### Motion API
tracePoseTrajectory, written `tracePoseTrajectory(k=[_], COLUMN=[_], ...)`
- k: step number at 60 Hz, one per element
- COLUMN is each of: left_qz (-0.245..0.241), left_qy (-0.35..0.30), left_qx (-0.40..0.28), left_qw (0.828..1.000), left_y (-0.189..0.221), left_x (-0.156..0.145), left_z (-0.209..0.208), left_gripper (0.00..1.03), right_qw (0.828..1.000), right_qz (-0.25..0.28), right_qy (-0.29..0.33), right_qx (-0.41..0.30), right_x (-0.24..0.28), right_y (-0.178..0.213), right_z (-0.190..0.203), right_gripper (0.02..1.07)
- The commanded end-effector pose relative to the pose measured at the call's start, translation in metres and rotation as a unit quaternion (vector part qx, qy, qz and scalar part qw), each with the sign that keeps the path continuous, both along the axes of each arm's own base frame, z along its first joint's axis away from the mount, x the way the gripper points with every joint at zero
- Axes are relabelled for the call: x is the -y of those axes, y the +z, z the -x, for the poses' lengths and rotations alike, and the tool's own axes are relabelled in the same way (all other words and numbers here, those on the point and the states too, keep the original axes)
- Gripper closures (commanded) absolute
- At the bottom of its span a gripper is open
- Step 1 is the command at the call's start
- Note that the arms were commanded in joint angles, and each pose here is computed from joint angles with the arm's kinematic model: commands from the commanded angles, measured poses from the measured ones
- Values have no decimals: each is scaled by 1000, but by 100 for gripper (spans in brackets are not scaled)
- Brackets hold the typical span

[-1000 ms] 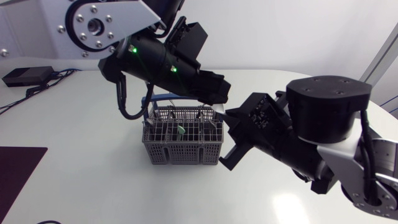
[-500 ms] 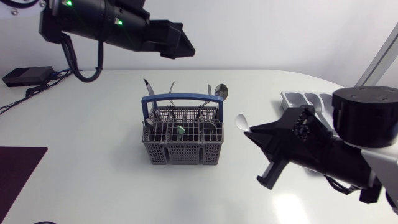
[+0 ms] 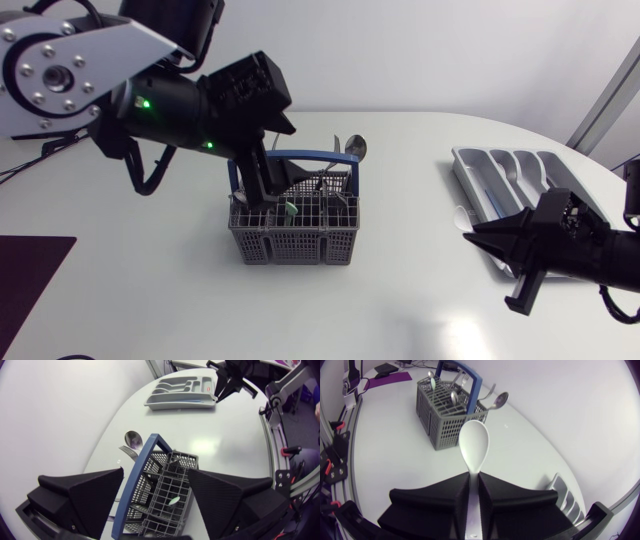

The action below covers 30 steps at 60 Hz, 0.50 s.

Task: Sort the cutlery from the basket into the organizer compartments.

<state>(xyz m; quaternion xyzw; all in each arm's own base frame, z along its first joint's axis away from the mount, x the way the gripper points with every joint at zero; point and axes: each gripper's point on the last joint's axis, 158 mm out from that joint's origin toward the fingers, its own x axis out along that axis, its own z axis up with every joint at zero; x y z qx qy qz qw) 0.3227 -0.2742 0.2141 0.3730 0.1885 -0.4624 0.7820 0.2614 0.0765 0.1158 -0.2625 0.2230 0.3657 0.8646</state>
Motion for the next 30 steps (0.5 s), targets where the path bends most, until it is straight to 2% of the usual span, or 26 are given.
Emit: tracePoseTrajectory(k=[1, 11, 30], left_qz=[-35, -75, -115], left_qy=[-29, -80, -117], left_qx=[34, 75, 96], left_qw=[998, 991, 982], left_y=[-8, -18, -32], left_x=[-1, -5, -11], left_z=[4, 13, 13], left_gripper=[14, 11, 11], right_qw=[999, 997, 991], right_qz=[33, 66, 117], right_qy=[19, 36, 58], right_qx=[7, -17, -38], right_x=[21, 60, 145], right_y=[-8, -27, -37], right_z=[-4, -7, -21], right_gripper=[97, 97, 97])
